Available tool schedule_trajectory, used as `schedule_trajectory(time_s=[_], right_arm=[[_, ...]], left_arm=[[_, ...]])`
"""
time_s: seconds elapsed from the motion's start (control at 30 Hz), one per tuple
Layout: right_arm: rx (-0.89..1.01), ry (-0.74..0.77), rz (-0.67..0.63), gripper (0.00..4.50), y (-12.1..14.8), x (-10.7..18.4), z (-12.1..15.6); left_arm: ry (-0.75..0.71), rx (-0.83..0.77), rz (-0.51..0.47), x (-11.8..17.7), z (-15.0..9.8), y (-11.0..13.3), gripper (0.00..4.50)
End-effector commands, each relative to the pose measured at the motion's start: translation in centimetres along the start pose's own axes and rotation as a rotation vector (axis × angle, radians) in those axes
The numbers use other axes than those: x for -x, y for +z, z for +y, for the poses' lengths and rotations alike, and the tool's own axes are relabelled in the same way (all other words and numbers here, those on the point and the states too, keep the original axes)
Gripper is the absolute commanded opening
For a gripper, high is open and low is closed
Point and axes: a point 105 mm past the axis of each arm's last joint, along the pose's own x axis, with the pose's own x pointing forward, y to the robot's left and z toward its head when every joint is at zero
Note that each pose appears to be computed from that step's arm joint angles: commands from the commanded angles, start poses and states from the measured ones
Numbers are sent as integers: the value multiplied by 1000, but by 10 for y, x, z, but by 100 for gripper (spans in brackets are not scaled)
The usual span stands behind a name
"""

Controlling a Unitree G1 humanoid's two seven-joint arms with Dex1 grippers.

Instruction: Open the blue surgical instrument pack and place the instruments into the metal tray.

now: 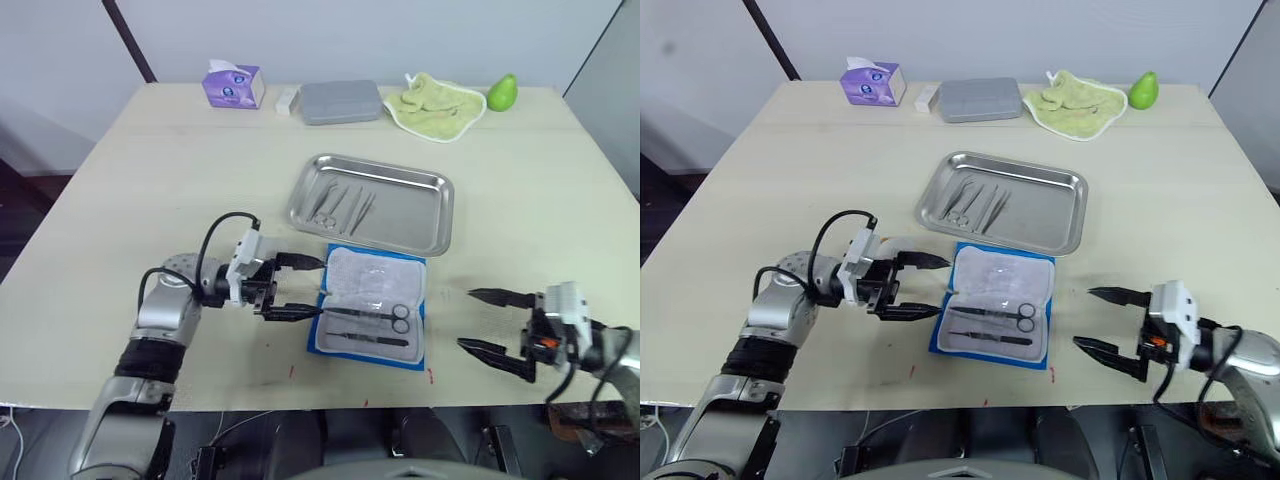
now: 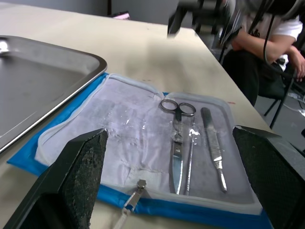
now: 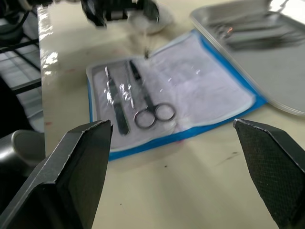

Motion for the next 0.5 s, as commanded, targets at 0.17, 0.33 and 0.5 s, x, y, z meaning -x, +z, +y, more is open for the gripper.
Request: schedule_trajectory(time_s=[0.17, 0.33, 0.5], right_arm=[[53, -36, -3, 450, 29, 14, 8], [52, -40, -3, 450, 29, 11, 12], [55, -35, -1, 450, 32, 8, 15]], left_arm=[[-108, -43, 37, -20, 2, -9, 442], [-133, -46, 52, -35, 7, -16, 442], [-150, -60, 70, -40, 6, -25, 442]])
